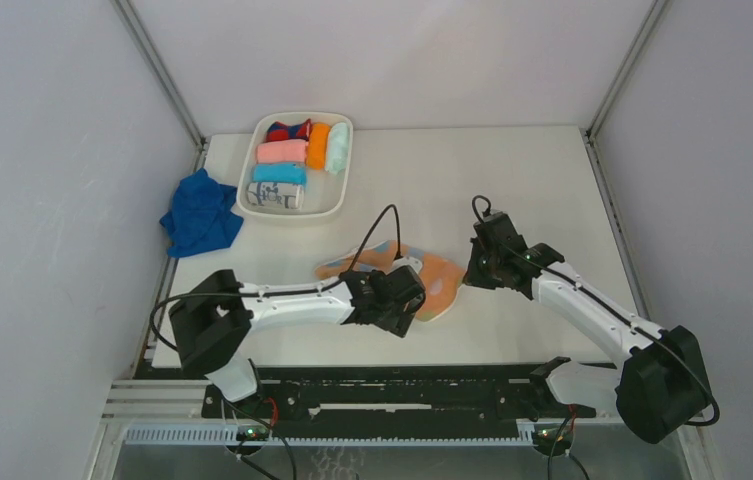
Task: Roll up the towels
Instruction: Flatten out the towel at the center of the board.
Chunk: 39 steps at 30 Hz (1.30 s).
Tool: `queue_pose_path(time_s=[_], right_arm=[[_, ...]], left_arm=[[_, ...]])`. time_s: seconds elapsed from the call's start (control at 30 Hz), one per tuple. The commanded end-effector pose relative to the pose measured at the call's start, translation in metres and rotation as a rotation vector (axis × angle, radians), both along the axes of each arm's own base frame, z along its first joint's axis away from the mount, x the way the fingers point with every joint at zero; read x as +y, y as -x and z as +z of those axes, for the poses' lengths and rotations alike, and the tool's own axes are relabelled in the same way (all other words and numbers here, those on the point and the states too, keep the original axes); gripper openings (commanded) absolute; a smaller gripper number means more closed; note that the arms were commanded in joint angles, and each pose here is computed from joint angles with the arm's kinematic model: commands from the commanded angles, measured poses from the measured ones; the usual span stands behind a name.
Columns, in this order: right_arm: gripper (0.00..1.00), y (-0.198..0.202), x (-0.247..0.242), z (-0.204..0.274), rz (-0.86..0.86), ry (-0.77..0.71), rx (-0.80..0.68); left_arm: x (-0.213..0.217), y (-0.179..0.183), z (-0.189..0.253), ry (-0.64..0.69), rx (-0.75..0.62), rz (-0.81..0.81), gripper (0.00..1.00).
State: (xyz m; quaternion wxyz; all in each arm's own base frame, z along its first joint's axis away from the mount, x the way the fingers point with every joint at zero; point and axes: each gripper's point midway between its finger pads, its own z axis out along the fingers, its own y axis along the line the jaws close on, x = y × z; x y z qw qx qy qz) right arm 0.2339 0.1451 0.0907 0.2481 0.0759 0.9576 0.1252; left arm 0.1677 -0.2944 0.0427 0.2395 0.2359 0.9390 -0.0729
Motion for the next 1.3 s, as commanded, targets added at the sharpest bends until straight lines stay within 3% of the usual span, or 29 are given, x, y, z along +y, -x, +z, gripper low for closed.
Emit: queue_pose_path(time_s=[0.0,0.2,0.4,0.53,0.63,0.8,0.87,0.97,1.07,1.17,1.27], right_arm=[[0.0,-0.008,0.006,0.015,-0.019,-0.047,-0.042],[0.0,-0.011,0.0,0.026,-0.037,-0.062,-0.076],[0.0,-0.027,-0.031,0.054,-0.11,-0.062,-0.153],[0.0,-0.04,-0.059,0.083,-0.177,-0.072,-0.229],[0.0,-0.045,-0.074,0.106,-0.219,-0.092,-0.294],[0.0,-0.044,-0.081,0.121,-0.234,-0.121,-0.349],[0.0,-0.042,-0.081,0.118,-0.225,-0.117,-0.341],[0.0,-0.039,-0.082,0.11,-0.225,-0.11,-0.323],[0.0,-0.035,-0.085,0.104,-0.235,-0.105,-0.313],[0.0,-0.032,-0.087,0.097,-0.237,-0.102,-0.305],[0.0,-0.032,-0.084,0.09,-0.23,-0.111,-0.288]], left_arm=[[-0.024,-0.015,0.009,0.019,-0.033,0.01,0.76],[-0.01,-0.013,-0.011,-0.093,-0.004,0.031,0.68],[0.049,-0.044,0.025,-0.255,-0.199,0.09,0.2],[0.111,-0.076,0.093,-0.419,-0.417,0.152,0.07],[0.164,-0.09,0.154,-0.55,-0.575,0.252,0.07],[0.196,-0.089,0.212,-0.524,-0.705,0.312,0.23],[0.198,-0.083,0.202,-0.482,-0.691,0.306,0.35],[0.2,-0.07,0.171,-0.428,-0.61,0.318,0.38],[0.204,-0.053,0.142,-0.357,-0.522,0.369,0.49],[0.196,-0.039,0.121,-0.208,-0.448,0.395,0.62],[0.182,-0.041,0.114,-0.069,-0.424,0.407,0.69]])
